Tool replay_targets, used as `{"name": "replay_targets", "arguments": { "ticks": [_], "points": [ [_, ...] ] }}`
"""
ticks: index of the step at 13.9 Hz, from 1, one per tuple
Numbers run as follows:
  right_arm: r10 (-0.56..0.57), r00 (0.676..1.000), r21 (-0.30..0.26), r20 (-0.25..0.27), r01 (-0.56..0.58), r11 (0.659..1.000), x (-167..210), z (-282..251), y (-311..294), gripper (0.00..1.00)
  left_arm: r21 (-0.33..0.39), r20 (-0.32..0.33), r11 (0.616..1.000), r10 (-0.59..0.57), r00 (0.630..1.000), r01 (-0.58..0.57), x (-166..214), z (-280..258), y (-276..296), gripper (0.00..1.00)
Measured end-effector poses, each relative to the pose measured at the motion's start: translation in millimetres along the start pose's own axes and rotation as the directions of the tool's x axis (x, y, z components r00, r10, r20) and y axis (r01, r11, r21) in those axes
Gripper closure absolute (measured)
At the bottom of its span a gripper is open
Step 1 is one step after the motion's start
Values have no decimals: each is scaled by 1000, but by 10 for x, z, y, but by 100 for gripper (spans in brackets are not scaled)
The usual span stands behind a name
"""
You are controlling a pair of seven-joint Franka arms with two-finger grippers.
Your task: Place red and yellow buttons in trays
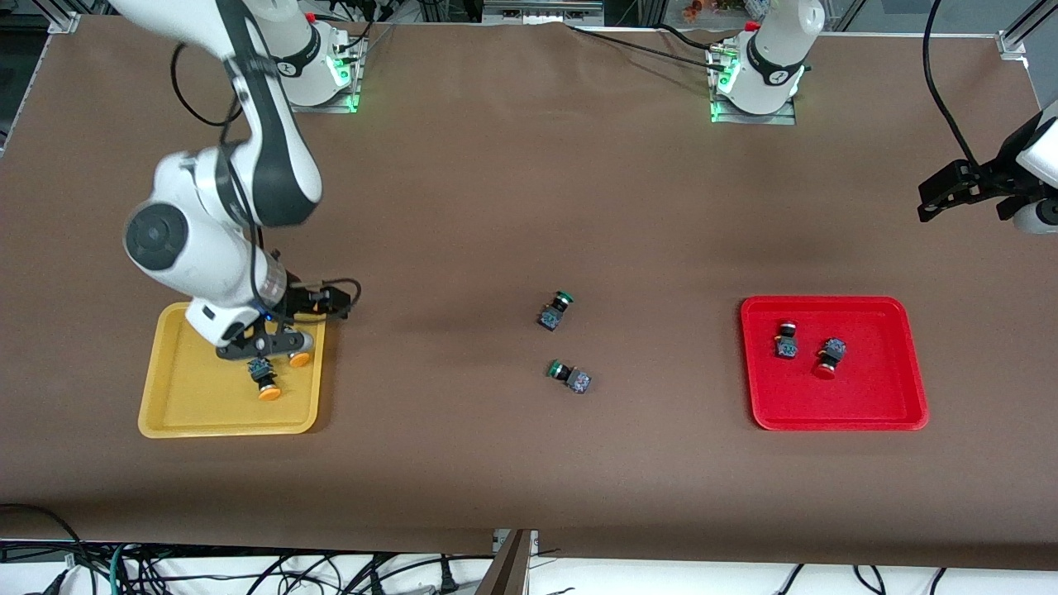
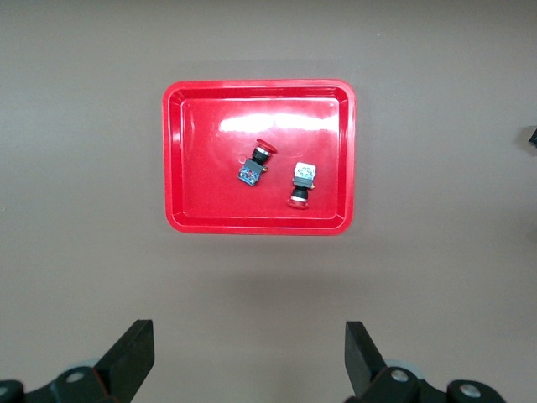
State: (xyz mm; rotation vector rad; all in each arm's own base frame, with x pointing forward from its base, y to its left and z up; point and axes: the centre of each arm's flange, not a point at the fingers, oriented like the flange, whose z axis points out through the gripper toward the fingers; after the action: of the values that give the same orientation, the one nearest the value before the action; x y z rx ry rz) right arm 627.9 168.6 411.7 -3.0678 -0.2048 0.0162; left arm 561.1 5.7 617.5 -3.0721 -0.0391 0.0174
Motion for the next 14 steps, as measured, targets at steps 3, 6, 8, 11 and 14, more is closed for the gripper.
{"name": "replay_targets", "arguments": {
  "ticks": [3,6,8,11,14],
  "points": [
    [-14,1000,-30,-3,14,999,-368,-910,126,0,0,0,1000,-1,1000,1,0,1,-7,0],
    [-18,1000,-18,3,18,1000,-684,-1420,237,0,0,1,1000,-10,1000,10,1,5,-58,0],
    [-9,1000,-29,6,9,1000,-799,-1584,375,0,0,1,1000,-11,1000,11,1,6,-61,0],
    [19,1000,-36,15,-18,999,-920,-1740,562,0,0,1,1000,-7,1000,7,0,4,-38,0],
    [28,1000,-35,-3,-28,999,-935,-1839,614,0,0,0,1000,-3,1000,3,0,2,-17,0]
  ]
}}
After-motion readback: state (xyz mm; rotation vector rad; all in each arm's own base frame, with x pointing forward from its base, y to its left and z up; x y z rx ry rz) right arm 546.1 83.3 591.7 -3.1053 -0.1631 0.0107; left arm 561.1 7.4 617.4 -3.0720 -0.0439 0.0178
